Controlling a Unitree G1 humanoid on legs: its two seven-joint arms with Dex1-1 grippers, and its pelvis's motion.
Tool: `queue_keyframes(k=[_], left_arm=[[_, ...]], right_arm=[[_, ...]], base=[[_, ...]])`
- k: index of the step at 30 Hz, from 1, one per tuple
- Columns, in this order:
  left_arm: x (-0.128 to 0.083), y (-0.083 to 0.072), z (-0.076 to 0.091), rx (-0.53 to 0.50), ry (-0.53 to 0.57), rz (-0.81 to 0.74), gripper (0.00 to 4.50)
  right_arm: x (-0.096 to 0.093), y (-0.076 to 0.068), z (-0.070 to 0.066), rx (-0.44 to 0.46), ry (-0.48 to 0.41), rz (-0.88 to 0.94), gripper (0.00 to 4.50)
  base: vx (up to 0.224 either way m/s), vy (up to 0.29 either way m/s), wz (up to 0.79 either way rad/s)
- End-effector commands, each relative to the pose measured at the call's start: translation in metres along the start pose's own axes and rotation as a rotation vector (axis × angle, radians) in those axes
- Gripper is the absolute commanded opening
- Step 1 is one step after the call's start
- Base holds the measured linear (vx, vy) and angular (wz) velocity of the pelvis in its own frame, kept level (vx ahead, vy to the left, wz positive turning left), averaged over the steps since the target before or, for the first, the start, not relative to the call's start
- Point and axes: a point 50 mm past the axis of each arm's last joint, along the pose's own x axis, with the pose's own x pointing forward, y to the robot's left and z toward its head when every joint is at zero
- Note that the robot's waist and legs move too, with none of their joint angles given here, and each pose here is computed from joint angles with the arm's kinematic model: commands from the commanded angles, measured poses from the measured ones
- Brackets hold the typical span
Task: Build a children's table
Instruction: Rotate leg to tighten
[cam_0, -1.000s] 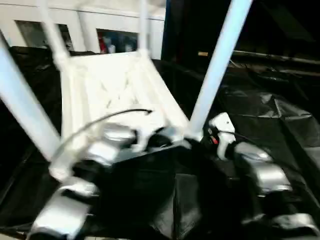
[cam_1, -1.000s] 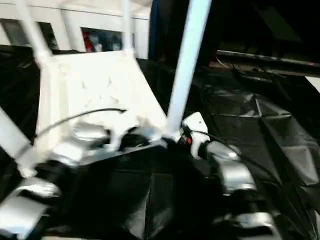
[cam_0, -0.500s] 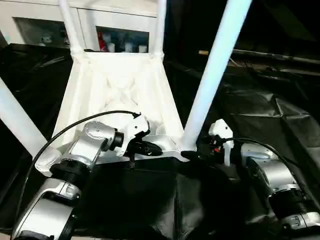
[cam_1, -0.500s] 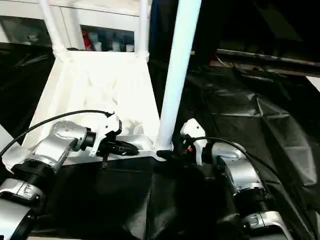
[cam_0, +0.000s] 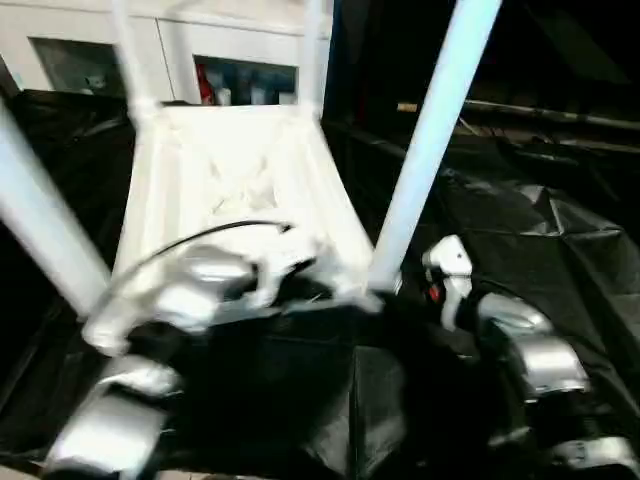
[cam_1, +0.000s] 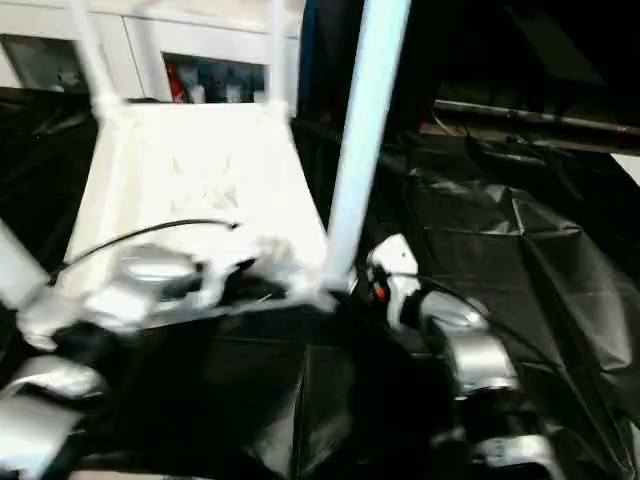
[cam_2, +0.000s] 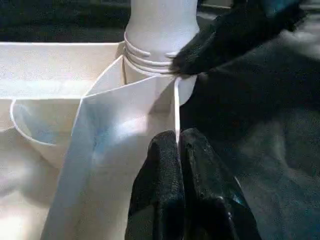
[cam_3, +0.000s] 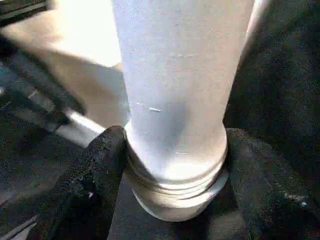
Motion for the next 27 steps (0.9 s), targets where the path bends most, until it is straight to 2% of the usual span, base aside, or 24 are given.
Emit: queue_keyframes(k=[1, 3, 5, 7, 10, 11, 13, 15, 16, 19, 22, 27], left_arm=[[0.026, -0.013, 0.008, -0.024, -0.04, 0.007, 0.0], [0.043, -0.024, 0.016, -0.024, -0.043, 0.015, 0.0], [0.052, -0.032, 0.019, -0.017, -0.042, 0.009, 0.0], [0.058, -0.038, 0.023, 0.007, -0.046, -0.008, 0.0], [0.057, -0.038, 0.023, 0.015, -0.05, -0.02, 0.0], [0.055, -0.036, 0.023, 0.021, -0.057, -0.023, 0.0], [0.05, -0.033, 0.022, 0.029, -0.064, -0.028, 0.0], [0.047, -0.031, 0.021, 0.028, -0.066, -0.031, 0.0], [0.043, -0.029, 0.02, 0.027, -0.066, -0.029, 0.0], [0.033, -0.022, 0.016, 0.022, -0.067, -0.034, 0.0], [0.016, -0.015, 0.011, 0.023, -0.065, -0.08, 0.0], [-0.004, -0.014, 0.006, 0.03, -0.069, -0.213, 0.0]], right_arm=[[0.017, 0.022, -0.008, 0.028, 0.038, 0.025, 2.77], [0.028, 0.024, -0.008, 0.091, 0.021, -0.107, 2.77], [0.034, 0.025, -0.007, 0.125, 0.013, -0.184, 2.77], [0.038, 0.027, -0.003, 0.114, -0.006, -0.225, 2.77], [0.039, 0.028, 0.002, 0.078, -0.032, -0.208, 2.77], [0.038, 0.028, 0.004, 0.062, -0.041, -0.193, 2.77], [0.035, 0.025, 0.006, 0.06, -0.06, -0.162, 3.32], [0.033, 0.023, 0.008, 0.055, -0.068, -0.146, 3.49], [0.031, 0.02, 0.01, 0.035, -0.071, -0.128, 3.49], [0.022, 0.014, 0.012, -0.027, -0.04, -0.036, 3.88], [0.006, 0.005, 0.014, -0.103, 0.014, 0.11, 3.88], [-0.009, -0.007, 0.024, -0.156, 0.021, 0.21, 3.88]], base=[[0.0, 0.0, 0.0], [0.0, 0.0, 0.0], [0.0, 0.0, 0.0], [0.0, 0.0, 0.0], [0.0, 0.0, 0.0], [0.0, 0.0, 0.0], [0.0, 0.0, 0.0], [0.0, 0.0, 0.0], [0.0, 0.0, 0.0], [0.0, 0.0, 0.0], [0.0, 0.0, 0.0], [0.0, 0.0, 0.0]])
